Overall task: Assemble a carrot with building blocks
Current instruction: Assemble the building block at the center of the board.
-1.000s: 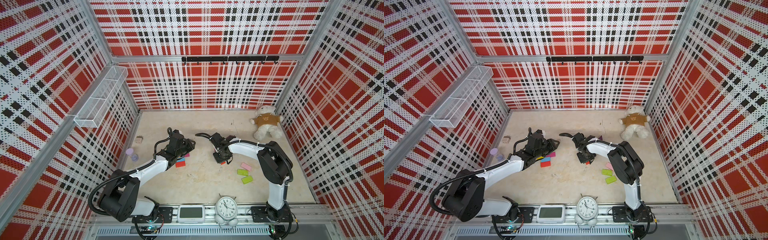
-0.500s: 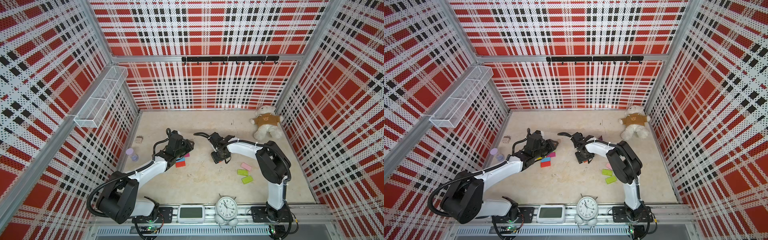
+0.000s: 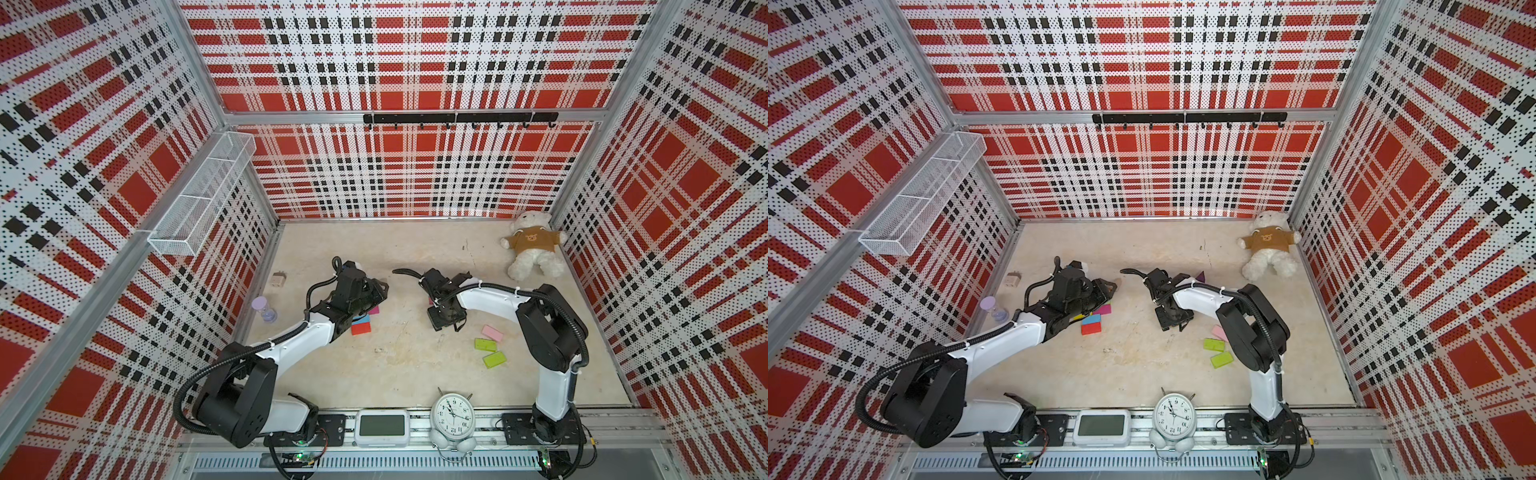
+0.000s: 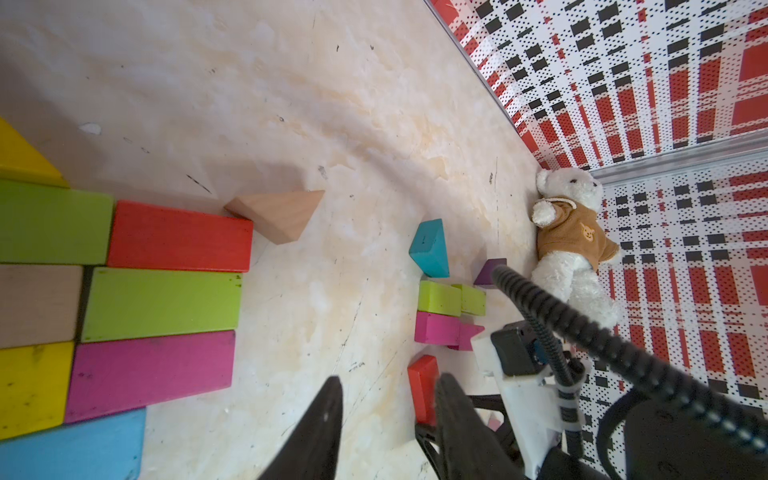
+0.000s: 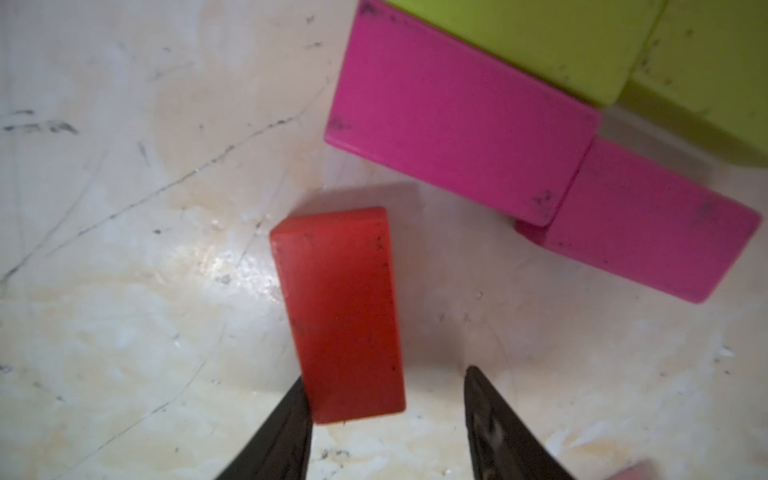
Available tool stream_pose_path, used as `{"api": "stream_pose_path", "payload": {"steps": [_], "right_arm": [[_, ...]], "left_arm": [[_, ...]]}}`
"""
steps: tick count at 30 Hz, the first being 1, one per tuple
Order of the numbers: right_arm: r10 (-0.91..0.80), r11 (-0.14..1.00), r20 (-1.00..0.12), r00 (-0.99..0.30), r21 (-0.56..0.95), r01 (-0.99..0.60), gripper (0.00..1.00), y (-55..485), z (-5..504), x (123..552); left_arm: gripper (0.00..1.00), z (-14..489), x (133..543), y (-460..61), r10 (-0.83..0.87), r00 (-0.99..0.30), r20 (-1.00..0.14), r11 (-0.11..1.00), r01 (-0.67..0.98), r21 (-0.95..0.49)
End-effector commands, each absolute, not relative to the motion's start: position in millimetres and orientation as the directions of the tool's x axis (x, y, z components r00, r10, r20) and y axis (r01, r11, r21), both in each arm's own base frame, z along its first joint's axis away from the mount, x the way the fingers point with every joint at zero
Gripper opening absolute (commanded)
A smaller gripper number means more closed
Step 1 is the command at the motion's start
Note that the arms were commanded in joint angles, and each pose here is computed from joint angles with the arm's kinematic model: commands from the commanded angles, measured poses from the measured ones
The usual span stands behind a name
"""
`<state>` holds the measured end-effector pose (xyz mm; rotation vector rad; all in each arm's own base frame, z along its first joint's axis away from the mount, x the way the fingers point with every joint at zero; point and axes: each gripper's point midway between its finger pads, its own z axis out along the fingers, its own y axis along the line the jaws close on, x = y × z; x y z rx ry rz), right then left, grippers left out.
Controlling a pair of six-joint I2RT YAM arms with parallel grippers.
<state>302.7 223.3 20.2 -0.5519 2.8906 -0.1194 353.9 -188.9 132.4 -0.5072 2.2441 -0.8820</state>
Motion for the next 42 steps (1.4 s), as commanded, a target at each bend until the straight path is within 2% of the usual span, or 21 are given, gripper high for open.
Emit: {"api": "stream_pose_path", "payload": {"steps": [1, 9, 22, 42], "right_arm": [[-0.338, 0.934, -0.151, -0.929, -0.178, -0.311, 0.58, 201.6, 20.5, 299.5], [-0.288, 0.950, -0.180, -0.940, -0.177, -0.257, 0.56, 194.1, 23.7, 314.2], [-0.260, 0.960, -0.209, -0.943, -0.163, -0.228, 0.53, 193.4, 27.5, 326.1], [-0.243, 0.962, -0.242, -0.939, -0.181, -0.202, 0.53, 189.7, 33.6, 338.6]], "left_arm": [[0.41, 132.9, 354.9, -190.2, -0.558, -0.704, -0.439, 0.697, -0.110, -0.709], [0.40, 125.3, 357.2, -203.4, -0.530, -0.734, -0.424, 0.704, -0.101, -0.703], [0.36, 97.7, 342.9, -255.4, -0.433, -0.824, -0.365, 0.714, -0.066, -0.697], [0.35, 101.9, 344.7, -255.2, -0.442, -0.815, -0.374, 0.709, -0.063, -0.702]]}}
